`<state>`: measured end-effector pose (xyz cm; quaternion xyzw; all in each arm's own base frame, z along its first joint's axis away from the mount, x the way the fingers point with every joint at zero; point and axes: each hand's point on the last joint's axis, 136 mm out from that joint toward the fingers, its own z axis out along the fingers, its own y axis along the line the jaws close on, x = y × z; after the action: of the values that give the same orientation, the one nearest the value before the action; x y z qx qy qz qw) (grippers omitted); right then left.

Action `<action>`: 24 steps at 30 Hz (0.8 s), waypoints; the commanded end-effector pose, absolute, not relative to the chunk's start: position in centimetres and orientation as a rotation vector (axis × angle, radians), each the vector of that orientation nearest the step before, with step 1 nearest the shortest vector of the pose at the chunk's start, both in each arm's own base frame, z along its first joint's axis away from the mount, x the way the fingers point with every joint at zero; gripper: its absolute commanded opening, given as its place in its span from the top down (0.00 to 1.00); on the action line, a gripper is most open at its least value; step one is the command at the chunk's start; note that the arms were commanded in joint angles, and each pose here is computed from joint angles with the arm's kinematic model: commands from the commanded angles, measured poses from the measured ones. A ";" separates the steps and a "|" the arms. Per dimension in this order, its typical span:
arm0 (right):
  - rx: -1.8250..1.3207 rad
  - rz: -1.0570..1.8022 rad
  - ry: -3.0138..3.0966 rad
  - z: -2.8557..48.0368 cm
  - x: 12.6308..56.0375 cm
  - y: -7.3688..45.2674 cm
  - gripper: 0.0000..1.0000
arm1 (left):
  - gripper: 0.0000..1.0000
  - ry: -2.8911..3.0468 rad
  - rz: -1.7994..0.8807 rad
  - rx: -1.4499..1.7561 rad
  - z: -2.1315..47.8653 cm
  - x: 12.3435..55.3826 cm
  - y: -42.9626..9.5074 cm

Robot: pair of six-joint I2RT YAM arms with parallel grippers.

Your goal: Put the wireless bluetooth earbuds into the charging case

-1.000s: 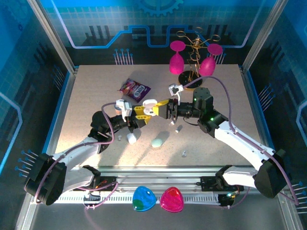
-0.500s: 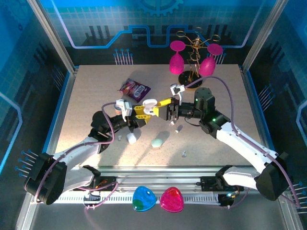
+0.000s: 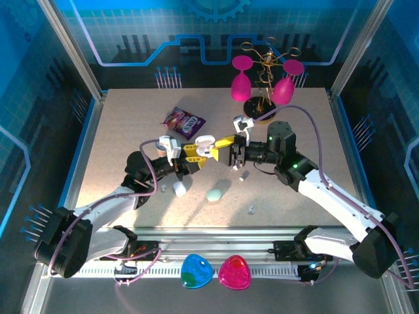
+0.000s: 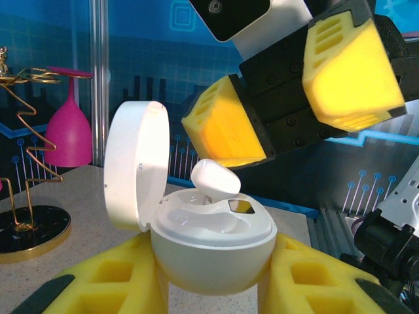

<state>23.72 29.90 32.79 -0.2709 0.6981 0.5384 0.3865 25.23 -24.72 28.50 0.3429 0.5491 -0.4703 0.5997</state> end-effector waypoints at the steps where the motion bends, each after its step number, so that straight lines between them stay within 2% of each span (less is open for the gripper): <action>1: -0.748 1.390 1.758 33.2 22.9 30.6 0.48 | 0.77 1.195 -1.077 0.831 30.0 24.7 -25.0; 12: -0.758 1.396 1.755 33.3 23.2 31.0 0.46 | 0.77 1.197 -1.079 0.835 29.9 24.5 -24.9; 24: -0.661 1.269 1.632 34.1 22.5 27.3 0.39 | 0.77 1.224 -1.032 0.792 30.0 25.9 -23.7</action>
<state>22.05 28.39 34.19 -0.2869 0.6704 0.5270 0.4365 25.69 -24.27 28.37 0.3389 0.5537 -0.4635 0.6030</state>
